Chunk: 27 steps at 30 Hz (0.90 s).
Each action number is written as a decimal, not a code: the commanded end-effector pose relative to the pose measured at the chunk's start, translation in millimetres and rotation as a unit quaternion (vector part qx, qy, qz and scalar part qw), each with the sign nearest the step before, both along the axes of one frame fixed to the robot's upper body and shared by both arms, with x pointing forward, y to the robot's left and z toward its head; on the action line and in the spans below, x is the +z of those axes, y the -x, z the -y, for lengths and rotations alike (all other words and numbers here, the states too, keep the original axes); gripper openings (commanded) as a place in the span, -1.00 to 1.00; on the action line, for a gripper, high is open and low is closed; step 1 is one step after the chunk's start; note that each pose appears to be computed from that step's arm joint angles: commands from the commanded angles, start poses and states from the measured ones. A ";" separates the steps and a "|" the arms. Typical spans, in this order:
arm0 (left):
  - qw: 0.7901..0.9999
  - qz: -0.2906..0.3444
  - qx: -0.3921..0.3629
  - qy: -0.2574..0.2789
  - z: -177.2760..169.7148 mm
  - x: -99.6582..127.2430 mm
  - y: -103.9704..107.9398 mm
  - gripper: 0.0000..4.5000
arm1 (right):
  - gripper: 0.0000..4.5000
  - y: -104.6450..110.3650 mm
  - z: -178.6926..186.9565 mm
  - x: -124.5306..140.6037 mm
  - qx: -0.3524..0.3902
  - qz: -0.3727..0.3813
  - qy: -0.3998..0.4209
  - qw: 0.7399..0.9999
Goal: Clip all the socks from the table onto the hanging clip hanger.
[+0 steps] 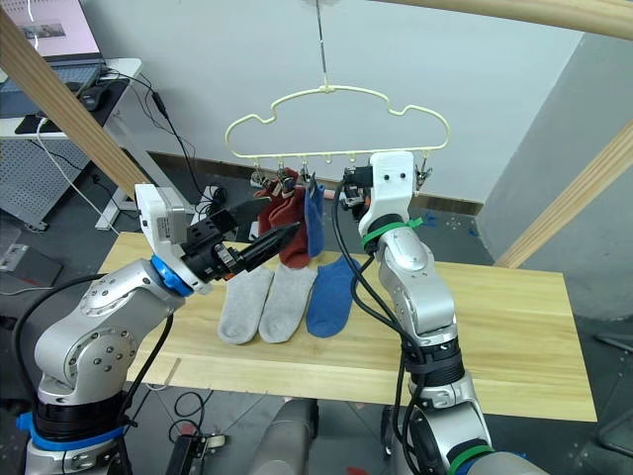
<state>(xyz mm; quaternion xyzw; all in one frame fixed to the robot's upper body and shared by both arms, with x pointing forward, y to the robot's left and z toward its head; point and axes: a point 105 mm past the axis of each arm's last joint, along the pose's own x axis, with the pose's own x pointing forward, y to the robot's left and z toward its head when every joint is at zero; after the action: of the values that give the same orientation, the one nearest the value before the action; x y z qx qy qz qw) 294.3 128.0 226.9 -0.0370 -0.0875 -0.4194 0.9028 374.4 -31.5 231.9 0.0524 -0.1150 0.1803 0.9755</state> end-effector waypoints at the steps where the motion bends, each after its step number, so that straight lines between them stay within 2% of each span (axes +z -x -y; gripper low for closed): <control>1: 0.999 0.031 -0.018 0.007 4.7 12.7 11.1 0.93 | -0.19 5.2 -3.8 16.2 0.005 0.033 -0.006 0.999; 27: 0.999 0.033 -0.023 0.000 7.6 11.6 11.9 0.93 | -0.19 4.5 -3.8 15.5 0.002 0.028 -0.014 1.000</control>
<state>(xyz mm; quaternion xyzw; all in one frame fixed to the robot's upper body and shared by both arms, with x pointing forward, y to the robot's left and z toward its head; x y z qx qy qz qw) 290.5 124.7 228.1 -0.0380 -0.0915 -0.4318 0.8965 374.1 -30.2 232.3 0.0572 -0.1149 0.1801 0.9752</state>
